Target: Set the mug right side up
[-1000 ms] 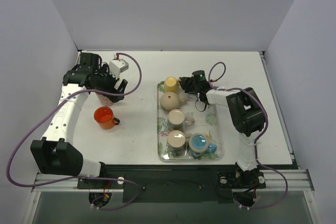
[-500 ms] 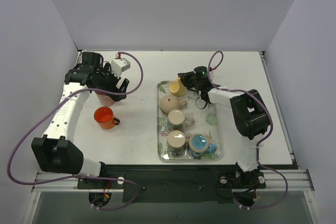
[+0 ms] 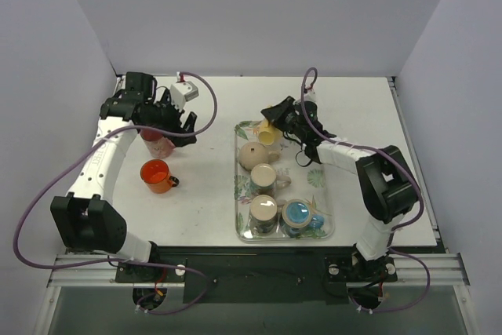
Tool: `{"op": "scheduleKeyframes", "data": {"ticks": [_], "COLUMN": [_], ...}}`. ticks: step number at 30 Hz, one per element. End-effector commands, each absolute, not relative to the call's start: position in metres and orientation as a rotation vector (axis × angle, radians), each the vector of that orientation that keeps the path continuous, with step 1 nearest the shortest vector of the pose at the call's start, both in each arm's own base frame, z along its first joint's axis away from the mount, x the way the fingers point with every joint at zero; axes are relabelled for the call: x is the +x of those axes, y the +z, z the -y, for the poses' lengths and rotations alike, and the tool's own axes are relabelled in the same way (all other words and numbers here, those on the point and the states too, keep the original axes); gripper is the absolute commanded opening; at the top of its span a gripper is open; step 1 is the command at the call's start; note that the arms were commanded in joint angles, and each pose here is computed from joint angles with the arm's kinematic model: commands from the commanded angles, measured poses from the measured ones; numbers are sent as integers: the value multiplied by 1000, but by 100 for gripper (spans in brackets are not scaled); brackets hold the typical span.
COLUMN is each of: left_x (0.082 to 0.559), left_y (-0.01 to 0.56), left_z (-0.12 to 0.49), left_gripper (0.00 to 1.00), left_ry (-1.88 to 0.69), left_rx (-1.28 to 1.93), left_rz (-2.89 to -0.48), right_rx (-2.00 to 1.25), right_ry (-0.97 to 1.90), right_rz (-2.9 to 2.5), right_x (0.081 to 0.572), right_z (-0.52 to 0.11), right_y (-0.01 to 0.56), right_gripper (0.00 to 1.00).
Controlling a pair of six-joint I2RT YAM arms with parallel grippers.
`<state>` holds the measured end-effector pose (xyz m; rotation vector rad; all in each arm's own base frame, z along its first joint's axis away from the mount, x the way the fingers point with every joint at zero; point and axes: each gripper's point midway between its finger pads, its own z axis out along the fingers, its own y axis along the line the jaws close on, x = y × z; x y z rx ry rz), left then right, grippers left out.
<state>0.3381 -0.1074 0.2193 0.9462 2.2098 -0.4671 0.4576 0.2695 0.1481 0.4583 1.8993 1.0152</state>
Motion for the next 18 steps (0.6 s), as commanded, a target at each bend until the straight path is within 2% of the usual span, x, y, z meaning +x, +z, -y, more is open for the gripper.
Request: {"op": "scheduleKeyframes", "data": {"ticks": [1,8,11,18], "left_x": [343,322,309,272], "left_y": [257,292,312,372], "left_z": [130,151,159,190], "left_gripper": [92,92,92,92], "left_ry": [-584,-735,-803,-1010], "left_rx": [990,1147,1205,1318], "left_rz": [-2069,-1881,-1802,-1526], "right_rx": [42,-193,-348,-671], "right_ry": [1027,1090,1107,1101], "right_rz": [-1568,-1390,-1287,-1144], "right_x": [443,402,359,274], "right_z": [-280,-288,-296,-306], "right_y": [268,327,366,398], "right_gripper": [0,0,0,0]}}
